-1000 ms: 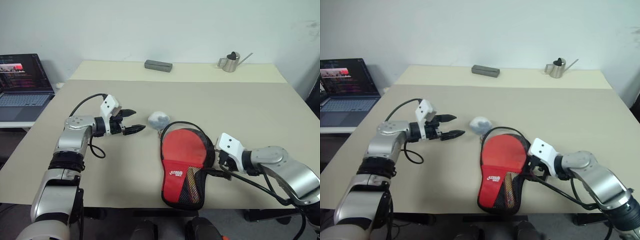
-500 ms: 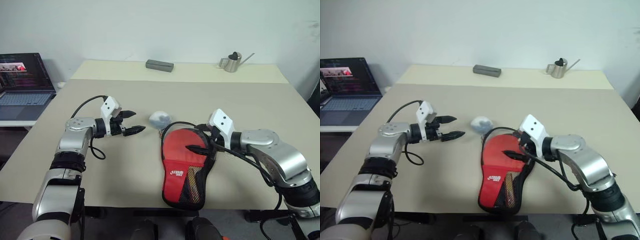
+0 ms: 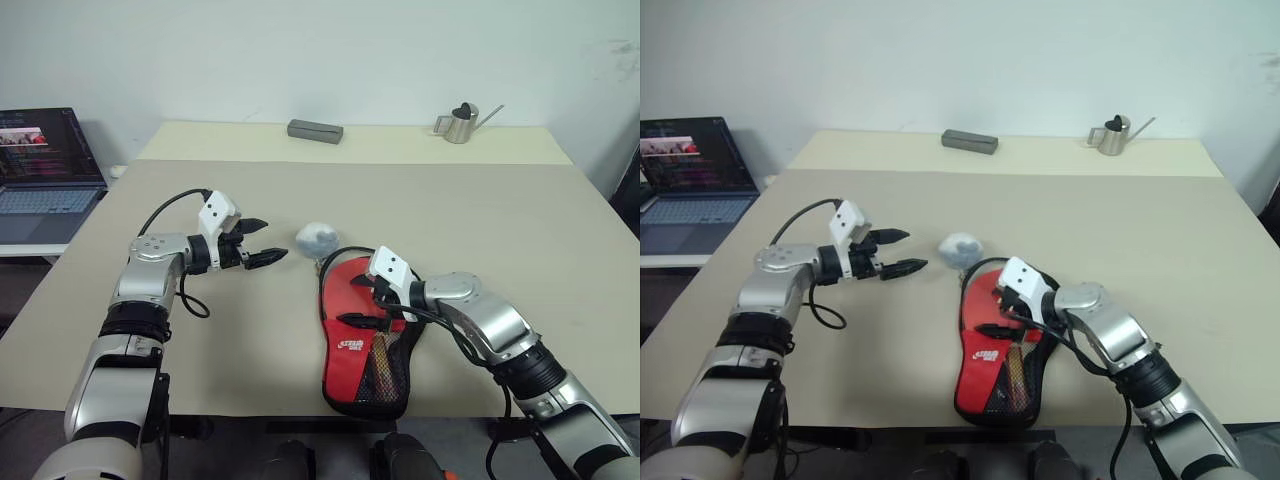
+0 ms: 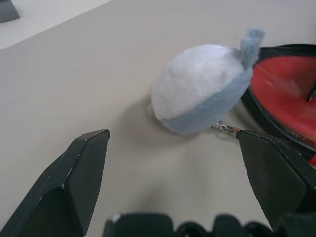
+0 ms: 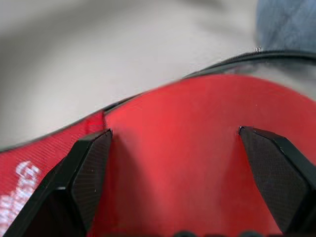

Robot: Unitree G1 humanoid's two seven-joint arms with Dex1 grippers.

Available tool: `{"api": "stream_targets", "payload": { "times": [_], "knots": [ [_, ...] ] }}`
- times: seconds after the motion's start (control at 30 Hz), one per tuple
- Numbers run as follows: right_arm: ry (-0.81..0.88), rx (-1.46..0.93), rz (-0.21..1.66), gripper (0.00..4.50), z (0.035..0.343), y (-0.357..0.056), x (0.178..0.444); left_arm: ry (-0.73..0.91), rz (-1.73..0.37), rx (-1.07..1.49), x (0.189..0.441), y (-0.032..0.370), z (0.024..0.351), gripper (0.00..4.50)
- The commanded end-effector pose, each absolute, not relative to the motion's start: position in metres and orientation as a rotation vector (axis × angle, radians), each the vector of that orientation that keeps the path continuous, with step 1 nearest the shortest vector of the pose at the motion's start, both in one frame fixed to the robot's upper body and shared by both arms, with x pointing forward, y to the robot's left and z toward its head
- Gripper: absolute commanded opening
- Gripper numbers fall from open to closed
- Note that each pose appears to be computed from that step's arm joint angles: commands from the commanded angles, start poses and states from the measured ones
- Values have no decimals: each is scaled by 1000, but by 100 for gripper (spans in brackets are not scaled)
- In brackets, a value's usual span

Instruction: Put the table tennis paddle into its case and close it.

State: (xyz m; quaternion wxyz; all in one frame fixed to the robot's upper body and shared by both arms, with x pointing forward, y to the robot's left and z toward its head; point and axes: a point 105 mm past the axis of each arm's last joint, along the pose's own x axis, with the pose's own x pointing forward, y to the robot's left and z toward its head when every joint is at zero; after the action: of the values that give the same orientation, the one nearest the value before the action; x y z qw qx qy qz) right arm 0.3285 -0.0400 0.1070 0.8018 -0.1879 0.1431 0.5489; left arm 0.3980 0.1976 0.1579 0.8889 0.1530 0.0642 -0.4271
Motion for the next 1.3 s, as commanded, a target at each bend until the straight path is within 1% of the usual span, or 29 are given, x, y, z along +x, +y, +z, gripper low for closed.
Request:
{"api": "stream_targets", "payload": {
  "times": [0.03,0.17,0.3,0.4,0.5,0.63,0.77,0.9,1.13,1.3],
  "knots": [
    [338,-421,1147,447,96,-49,335,78,-828,386,408,201,176,450],
    [349,-439,1142,447,88,-52,333,84,-798,434,416,200,178,450],
    [353,-437,1147,447,86,-52,331,105,-828,435,420,193,179,450],
    [353,-432,1149,447,86,-50,329,146,-915,494,417,186,177,450],
    [352,-428,1148,447,86,-49,329,155,-931,527,421,182,182,450],
    [352,-426,1144,447,87,-47,330,184,-1000,613,420,176,185,450],
    [351,-421,1139,447,87,-46,331,140,-967,701,428,167,192,450],
    [351,-419,1141,447,87,-44,330,155,-1026,797,427,155,183,450],
    [356,-422,1125,447,87,-45,331,147,-1065,872,428,137,178,450],
    [364,-421,1099,447,87,-53,329,155,-1041,920,433,129,171,450]
  ]
}}
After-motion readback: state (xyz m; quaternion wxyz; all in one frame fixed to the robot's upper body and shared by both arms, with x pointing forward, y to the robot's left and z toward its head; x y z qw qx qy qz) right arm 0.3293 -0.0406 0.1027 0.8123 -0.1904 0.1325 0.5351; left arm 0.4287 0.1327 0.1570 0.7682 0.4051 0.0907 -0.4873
